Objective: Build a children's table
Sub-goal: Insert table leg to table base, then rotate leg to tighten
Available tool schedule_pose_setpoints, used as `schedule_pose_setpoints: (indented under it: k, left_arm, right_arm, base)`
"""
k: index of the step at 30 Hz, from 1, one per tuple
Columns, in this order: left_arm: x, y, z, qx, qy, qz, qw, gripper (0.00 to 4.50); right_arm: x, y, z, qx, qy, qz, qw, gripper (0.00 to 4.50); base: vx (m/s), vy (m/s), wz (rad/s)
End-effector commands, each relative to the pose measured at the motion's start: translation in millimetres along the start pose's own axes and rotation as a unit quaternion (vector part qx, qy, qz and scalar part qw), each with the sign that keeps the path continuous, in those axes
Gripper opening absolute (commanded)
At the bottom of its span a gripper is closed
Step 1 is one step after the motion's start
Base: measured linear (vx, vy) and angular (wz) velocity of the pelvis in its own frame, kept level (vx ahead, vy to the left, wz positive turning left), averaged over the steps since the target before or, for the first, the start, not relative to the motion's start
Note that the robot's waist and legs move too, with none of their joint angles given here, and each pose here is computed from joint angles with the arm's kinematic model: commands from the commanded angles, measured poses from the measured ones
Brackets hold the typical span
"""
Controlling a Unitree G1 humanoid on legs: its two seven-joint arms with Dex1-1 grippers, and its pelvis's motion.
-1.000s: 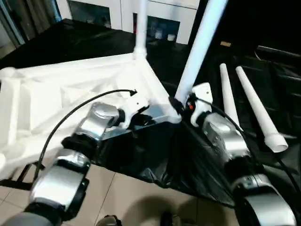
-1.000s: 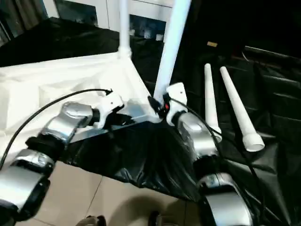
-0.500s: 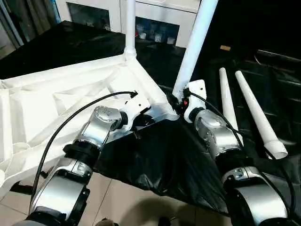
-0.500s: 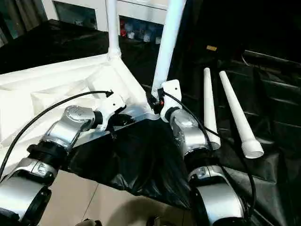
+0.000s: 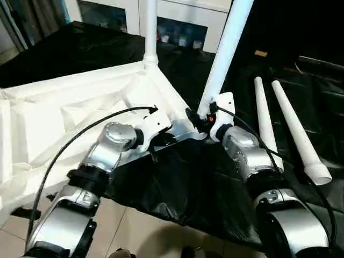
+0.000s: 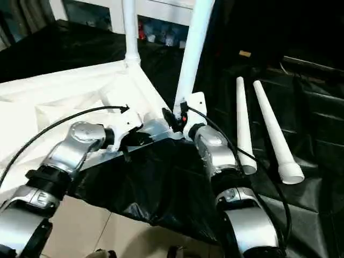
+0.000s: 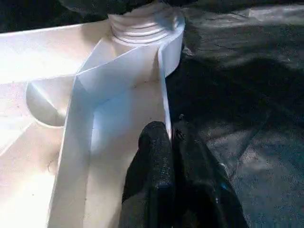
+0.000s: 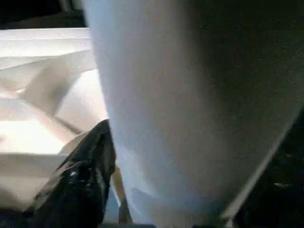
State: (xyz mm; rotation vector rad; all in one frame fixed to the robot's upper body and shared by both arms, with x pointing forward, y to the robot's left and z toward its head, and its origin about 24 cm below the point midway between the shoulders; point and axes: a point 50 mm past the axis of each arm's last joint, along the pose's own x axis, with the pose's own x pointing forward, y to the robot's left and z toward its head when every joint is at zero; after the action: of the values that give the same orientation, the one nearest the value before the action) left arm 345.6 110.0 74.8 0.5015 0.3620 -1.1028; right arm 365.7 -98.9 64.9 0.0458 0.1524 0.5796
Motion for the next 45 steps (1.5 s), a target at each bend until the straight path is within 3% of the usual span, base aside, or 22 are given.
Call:
schedule_pose_setpoints:
  k: [1,7,9,12,17,18,22,23,27,35,36,39,45]
  left_arm:
    - [10.7,-19.3,16.4,0.051,-0.044,-0.090,0.994,0.00]
    - [1.3,-18.6,13.2,0.065,-0.052,-0.127,0.988,0.00]
    - [-3.0,-19.6,10.4,0.072,-0.058,-0.157,0.983,0.00]
    - [-5.1,-20.7,9.8,0.070,-0.067,-0.178,0.979,0.00]
    - [-8.0,-23.0,8.1,0.071,-0.072,-0.213,0.972,0.00]
    - [-8.6,-23.9,7.1,0.073,-0.070,-0.224,0.969,0.00]
    - [-9.2,-24.1,5.0,0.074,-0.065,-0.234,0.967,0.00]
    - [-9.5,-24.2,3.2,0.075,-0.061,-0.237,0.967,0.00]
    - [-9.2,-24.1,0.4,0.074,-0.057,-0.241,0.966,0.00]
    - [-0.4,-19.5,3.3,0.034,-0.076,-0.195,0.977,0.00]
    - [6.0,-15.4,3.5,0.024,-0.060,-0.157,0.985,0.00]
    - [17.1,-8.7,6.0,0.000,-0.041,-0.089,0.995,0.00]
    - [35.2,-6.4,18.9,-0.032,-0.039,-0.002,0.999,0.00]
  right_arm:
    - [-7.0,12.6,-24.9,-0.006,0.051,0.066,0.997,3.70]
    - [-29.6,7.6,-18.6,-0.039,0.034,0.152,0.987,3.79]
    - [-48.6,3.4,-20.4,-0.069,0.048,0.211,0.974,3.79]
    - [-59.8,1.1,-21.4,-0.085,0.057,0.244,0.964,3.79]
    - [-76.6,1.3,-18.7,-0.087,0.070,0.300,0.947,3.79]
    - [-81.0,2.3,-18.0,-0.089,0.076,0.317,0.941,3.55]
    - [-84.6,3.1,-18.2,-0.088,0.085,0.328,0.937,3.42]
    - [-85.6,3.5,-18.5,-0.087,0.089,0.331,0.935,3.13]
    - [-88.1,5.0,-20.2,-0.076,0.094,0.339,0.933,2.91]
    - [-75.6,4.5,-26.6,-0.024,0.076,0.260,0.962,2.80]
    - [-65.6,2.2,-29.6,-0.021,0.070,0.205,0.976,2.80]
    - [-46.5,-0.5,-36.2,-0.008,0.069,0.096,0.993,2.80]
    - [-15.4,10.8,-39.0,0.022,0.070,-0.022,0.997,2.79]
  base:
    - [0.000,0.000,0.00]
    - [0.000,0.000,0.00]
    - [0.000,0.000,0.00]
    - [0.000,0.000,0.00]
    - [0.000,0.000,0.00]
    - [0.000,0.000,0.00]
    - [0.000,0.000,0.00]
    - [0.000,0.000,0.00]
    - [0.000,0.000,0.00]
    - [0.000,0.000,0.00]
    - [0.000,0.000,0.00]
    - [0.000,0.000,0.00]
    - [0.000,0.000,0.00]
